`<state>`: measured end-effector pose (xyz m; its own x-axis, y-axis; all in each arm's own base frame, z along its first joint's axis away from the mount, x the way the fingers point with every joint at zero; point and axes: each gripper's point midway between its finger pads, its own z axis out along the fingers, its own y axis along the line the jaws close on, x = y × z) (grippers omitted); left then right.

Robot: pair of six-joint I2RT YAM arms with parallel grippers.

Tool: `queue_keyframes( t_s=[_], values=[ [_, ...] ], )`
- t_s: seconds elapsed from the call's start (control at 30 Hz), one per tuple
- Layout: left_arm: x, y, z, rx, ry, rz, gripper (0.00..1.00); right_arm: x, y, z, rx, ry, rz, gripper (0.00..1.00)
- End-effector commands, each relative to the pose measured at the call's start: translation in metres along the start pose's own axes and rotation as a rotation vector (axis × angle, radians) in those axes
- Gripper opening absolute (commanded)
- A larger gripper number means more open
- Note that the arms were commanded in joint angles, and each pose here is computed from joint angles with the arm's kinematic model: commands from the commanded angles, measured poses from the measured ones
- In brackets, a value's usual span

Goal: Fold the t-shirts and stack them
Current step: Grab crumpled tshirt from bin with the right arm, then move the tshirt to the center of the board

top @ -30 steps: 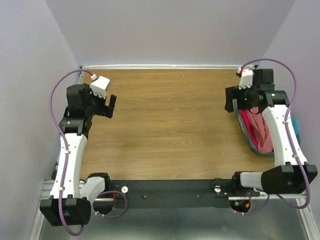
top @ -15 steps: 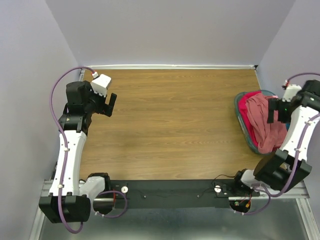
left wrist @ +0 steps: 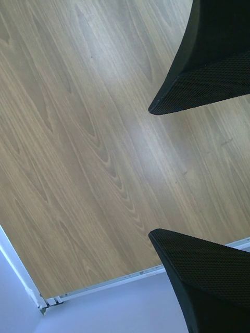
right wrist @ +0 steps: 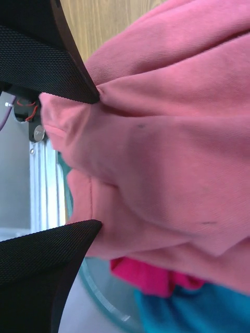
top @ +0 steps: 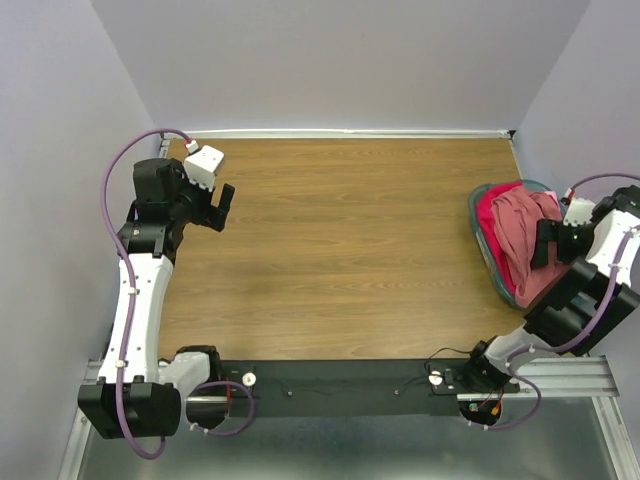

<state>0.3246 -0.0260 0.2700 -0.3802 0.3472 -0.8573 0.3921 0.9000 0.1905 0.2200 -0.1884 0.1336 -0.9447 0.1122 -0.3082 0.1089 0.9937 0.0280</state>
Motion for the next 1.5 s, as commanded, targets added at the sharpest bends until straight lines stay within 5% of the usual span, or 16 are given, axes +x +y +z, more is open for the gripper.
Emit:
queue_keyframes(
  t_s=[0.0,0.13,0.23,0.33,0.43,0.83,1.17,1.33,1.47],
  values=[
    [-0.007,-0.006,0.000,0.031,-0.023,0.000,0.98,0.000,0.013,0.017,-0.110,0.010,0.027,1.00],
    [-0.006,-0.006,0.000,0.032,-0.024,0.002,0.98,-0.001,0.017,0.024,-0.151,0.013,0.047,0.99],
    [-0.006,-0.006,0.000,0.031,-0.027,0.003,0.98,-0.005,0.019,0.024,-0.173,0.008,0.048,0.82],
    [-0.007,-0.006,0.002,0.032,-0.029,0.003,0.98,-0.007,0.028,0.015,-0.221,0.008,0.041,0.32],
    [-0.008,-0.006,0.003,0.037,-0.033,0.004,0.99,-0.017,0.031,0.000,-0.239,-0.021,0.030,0.01],
    [-0.018,-0.003,-0.003,0.023,-0.054,0.007,0.98,-0.133,0.060,-0.193,-0.161,-0.626,-0.192,0.01],
    [-0.038,0.007,-0.004,-0.015,-0.084,-0.040,0.98,-0.193,0.182,-0.337,-0.537,-1.099,-0.445,0.01],
    [-0.044,0.011,-0.005,-0.031,-0.094,-0.067,0.98,-0.199,0.241,-0.371,-0.739,-1.188,-0.509,0.01],
    [-0.043,0.011,-0.001,-0.027,-0.086,-0.083,0.98,-0.222,0.294,-0.328,-0.779,-1.054,-0.497,0.01]
  ],
)
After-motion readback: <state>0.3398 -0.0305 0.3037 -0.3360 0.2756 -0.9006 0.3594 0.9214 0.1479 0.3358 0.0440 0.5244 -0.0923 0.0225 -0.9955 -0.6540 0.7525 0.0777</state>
